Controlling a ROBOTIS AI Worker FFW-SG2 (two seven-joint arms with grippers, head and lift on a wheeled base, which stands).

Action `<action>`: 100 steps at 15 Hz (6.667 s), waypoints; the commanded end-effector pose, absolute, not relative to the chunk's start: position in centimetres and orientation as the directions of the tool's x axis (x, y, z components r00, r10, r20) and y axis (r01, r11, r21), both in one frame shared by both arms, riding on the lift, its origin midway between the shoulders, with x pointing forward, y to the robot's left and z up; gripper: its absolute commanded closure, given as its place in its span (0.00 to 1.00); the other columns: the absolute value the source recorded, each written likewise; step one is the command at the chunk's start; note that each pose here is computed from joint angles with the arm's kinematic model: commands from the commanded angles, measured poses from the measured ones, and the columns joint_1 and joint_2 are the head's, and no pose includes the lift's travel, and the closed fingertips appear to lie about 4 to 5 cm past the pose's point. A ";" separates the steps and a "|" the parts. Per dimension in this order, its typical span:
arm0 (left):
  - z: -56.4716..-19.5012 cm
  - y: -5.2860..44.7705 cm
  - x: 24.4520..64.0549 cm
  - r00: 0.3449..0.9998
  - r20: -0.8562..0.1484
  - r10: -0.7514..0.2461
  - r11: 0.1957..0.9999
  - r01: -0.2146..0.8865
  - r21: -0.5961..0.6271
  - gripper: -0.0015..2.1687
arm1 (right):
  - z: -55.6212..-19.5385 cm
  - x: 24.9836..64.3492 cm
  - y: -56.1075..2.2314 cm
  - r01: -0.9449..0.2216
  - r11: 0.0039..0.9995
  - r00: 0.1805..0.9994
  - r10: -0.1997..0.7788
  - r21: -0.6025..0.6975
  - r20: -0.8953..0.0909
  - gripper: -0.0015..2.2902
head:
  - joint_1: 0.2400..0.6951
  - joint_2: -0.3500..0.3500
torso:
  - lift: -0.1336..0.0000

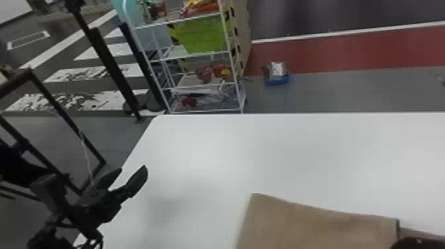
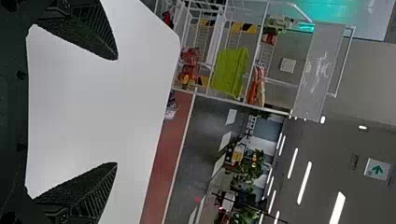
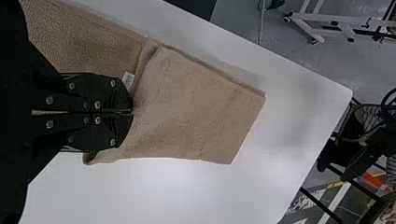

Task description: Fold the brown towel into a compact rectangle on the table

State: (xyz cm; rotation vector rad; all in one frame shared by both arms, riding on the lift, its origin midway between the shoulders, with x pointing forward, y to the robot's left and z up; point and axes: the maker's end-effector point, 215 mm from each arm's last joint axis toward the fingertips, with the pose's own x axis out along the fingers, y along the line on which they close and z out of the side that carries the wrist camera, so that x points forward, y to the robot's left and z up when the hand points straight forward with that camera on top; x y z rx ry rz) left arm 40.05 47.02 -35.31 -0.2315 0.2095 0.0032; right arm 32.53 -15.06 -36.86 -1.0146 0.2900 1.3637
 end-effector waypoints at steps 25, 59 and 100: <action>-38.6 45.6 40.2 0.969 -0.245 -0.043 0.974 -0.014 -0.227 0.04 | -40.6 29.9 -25.2 -0.903 -0.087 0.290 0.601 -0.421 -0.745 0.56 | 1.00 0.96 | 0.08; -41.3 44.8 41.0 0.960 -0.279 -0.036 0.978 -0.023 -0.209 0.04 | -39.6 29.8 -35.7 -0.883 -0.019 0.390 0.529 -0.470 -0.754 0.56 | 1.00 0.74 | 0.08; -44.1 48.0 38.9 0.968 -0.250 -0.002 0.955 -0.072 -0.287 0.04 | -44.9 27.5 -37.2 -0.523 0.779 0.488 0.606 0.346 -0.628 0.12 | 1.00 0.75 | 0.08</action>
